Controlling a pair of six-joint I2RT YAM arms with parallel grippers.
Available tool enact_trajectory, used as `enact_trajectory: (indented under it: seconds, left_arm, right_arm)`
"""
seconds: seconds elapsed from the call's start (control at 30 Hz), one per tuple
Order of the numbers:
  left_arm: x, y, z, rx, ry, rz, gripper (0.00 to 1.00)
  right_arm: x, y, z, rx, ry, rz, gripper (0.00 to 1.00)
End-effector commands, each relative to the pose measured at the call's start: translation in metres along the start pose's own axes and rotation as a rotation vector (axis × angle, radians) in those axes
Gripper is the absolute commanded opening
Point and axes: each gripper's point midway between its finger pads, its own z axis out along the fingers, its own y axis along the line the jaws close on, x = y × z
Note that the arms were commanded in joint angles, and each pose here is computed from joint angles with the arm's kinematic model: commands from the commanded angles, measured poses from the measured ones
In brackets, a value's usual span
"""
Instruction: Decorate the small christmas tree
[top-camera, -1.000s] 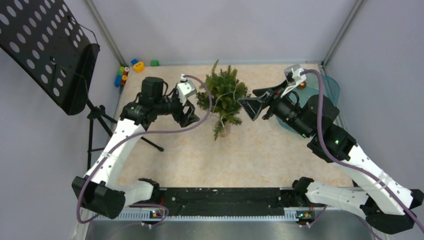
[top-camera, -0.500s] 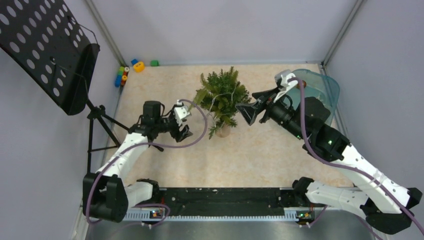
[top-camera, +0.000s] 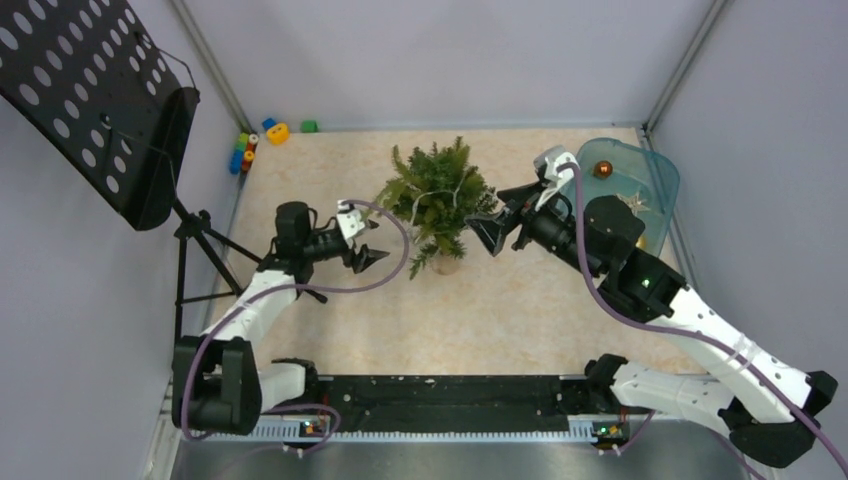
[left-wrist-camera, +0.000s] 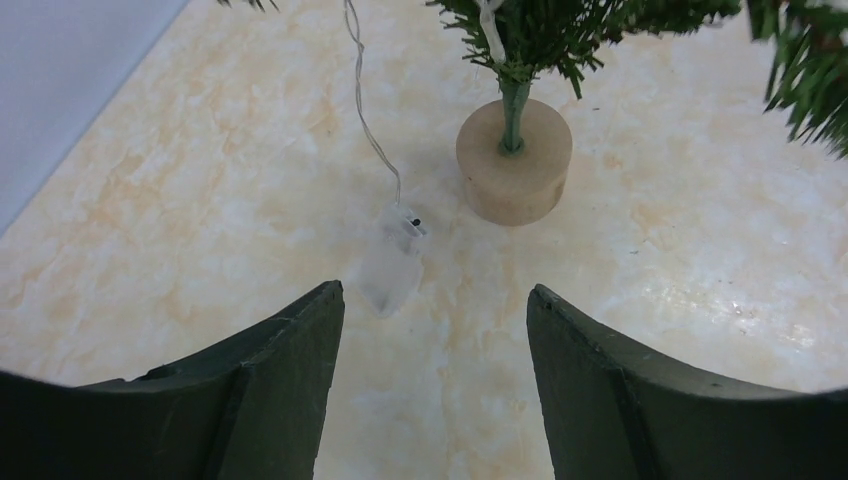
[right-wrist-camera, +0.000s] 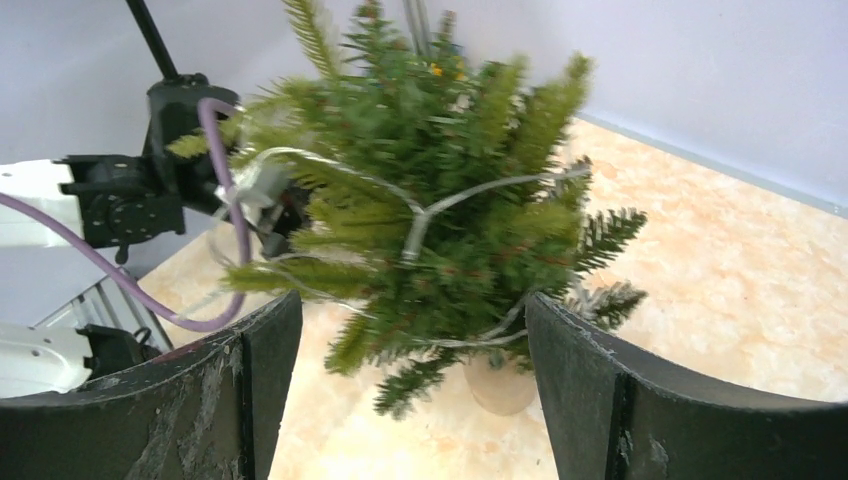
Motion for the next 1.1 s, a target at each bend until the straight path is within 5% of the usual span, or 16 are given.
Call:
enact_trajectory:
  seconds: [0.0, 0.23, 0.33, 0.53, 1.07]
  left_arm:
    - [-0.038, -0.01, -0.027, 0.033, -0.154, 0.071, 0.72]
    - [-0.08, -0.004, -0.059, 0.058, -0.205, 0.03, 0.75]
    - [-0.09, 0.007, -0.05, 0.016, -0.167, -0.051, 0.83]
    - [-0.135, 0.014, -0.011, -0.04, -0.143, -0.152, 0.78]
    - [-0.156, 0.0, -0.043, -0.013, -0.056, -0.023, 0.8]
  right_arm:
    - [-0.007, 0.001, 0.005, -0.018, -0.026, -0.026, 0.81]
    - [-0.004, -0.002, 0.007, -0.015, -0.016, -0.025, 0.81]
    - [0.002, 0.006, 0.017, -0.074, -0.013, -0.027, 0.84]
    - [0.025, 0.036, 0.053, -0.271, 0.055, -0.042, 0.85]
    - [0.04, -0.036, 0.066, 0.102, 0.071, -0.081, 0.59]
